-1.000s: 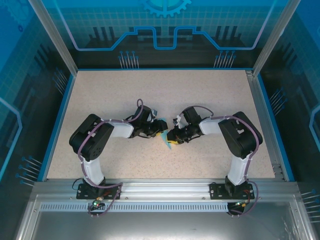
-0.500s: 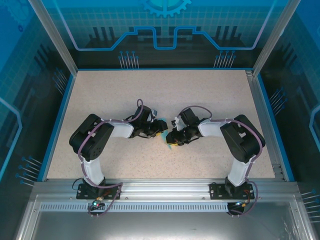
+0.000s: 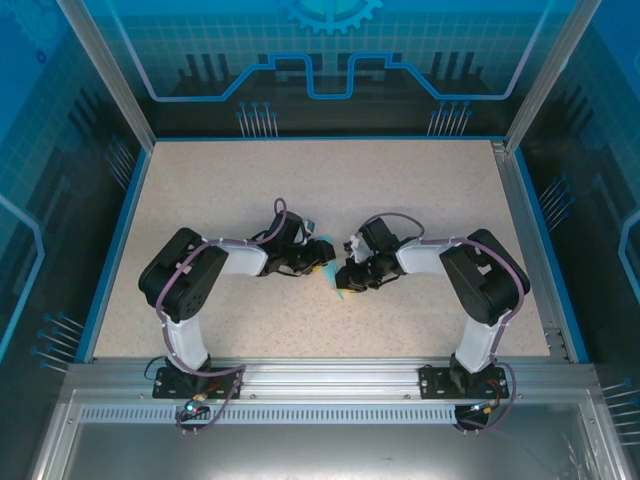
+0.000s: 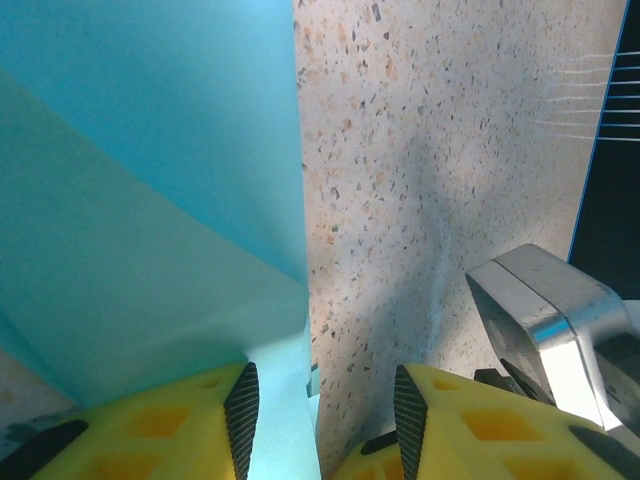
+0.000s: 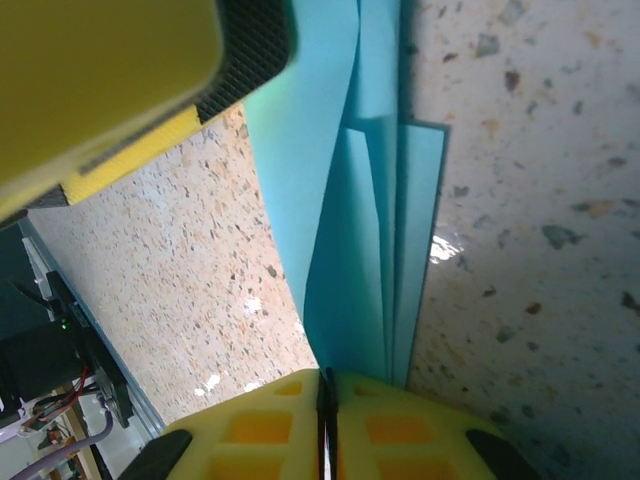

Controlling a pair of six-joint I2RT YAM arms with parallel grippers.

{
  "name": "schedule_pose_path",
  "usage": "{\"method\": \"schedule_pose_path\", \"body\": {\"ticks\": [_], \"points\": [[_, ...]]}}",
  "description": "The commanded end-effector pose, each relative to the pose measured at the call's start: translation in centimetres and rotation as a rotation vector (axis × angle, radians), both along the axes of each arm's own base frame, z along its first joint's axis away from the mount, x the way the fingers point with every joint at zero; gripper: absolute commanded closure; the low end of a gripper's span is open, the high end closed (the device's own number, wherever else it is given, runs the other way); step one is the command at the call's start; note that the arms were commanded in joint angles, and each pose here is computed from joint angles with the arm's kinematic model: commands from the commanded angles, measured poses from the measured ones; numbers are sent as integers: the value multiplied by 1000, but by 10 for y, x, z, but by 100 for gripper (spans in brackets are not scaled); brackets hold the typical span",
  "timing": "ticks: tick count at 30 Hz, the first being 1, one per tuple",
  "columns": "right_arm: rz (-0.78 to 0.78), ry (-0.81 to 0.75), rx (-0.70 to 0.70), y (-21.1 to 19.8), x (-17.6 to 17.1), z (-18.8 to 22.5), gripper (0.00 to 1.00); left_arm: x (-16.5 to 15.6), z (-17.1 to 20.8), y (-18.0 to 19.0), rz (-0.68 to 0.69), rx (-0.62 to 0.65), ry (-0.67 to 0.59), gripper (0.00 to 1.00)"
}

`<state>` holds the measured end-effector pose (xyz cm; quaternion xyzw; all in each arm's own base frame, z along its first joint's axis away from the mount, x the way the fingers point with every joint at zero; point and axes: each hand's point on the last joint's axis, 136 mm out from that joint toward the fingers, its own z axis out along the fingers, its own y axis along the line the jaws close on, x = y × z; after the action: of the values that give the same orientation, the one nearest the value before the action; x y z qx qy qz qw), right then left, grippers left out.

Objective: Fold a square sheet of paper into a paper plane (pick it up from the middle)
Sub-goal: Fold the wing for the fifth time at the center of the table.

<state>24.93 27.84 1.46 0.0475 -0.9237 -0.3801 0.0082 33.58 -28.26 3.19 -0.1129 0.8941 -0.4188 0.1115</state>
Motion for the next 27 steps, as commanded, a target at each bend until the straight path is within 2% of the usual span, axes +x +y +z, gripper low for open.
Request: {"method": "schedule_pose_path", "body": {"ticks": [1, 6, 18, 24, 27], "points": [[-12, 44, -20, -8, -7, -9, 86, -4, -6, -2, -34, 13, 10, 56], [0, 27, -45, -12, -10, -3, 82, -4, -6, -3, -34, 13, 10, 56], [25, 5, -112, -15, -14, -4, 79, -3, -3, -4, -35, 4, 5, 56], [19, 7, -172, -20, -15, -13, 84, -3, -3, -5, -36, 3, 7, 56], [13, 11, -160, -19, -15, -15, 89, -3, -3, -4, -35, 6, 6, 56]]}}
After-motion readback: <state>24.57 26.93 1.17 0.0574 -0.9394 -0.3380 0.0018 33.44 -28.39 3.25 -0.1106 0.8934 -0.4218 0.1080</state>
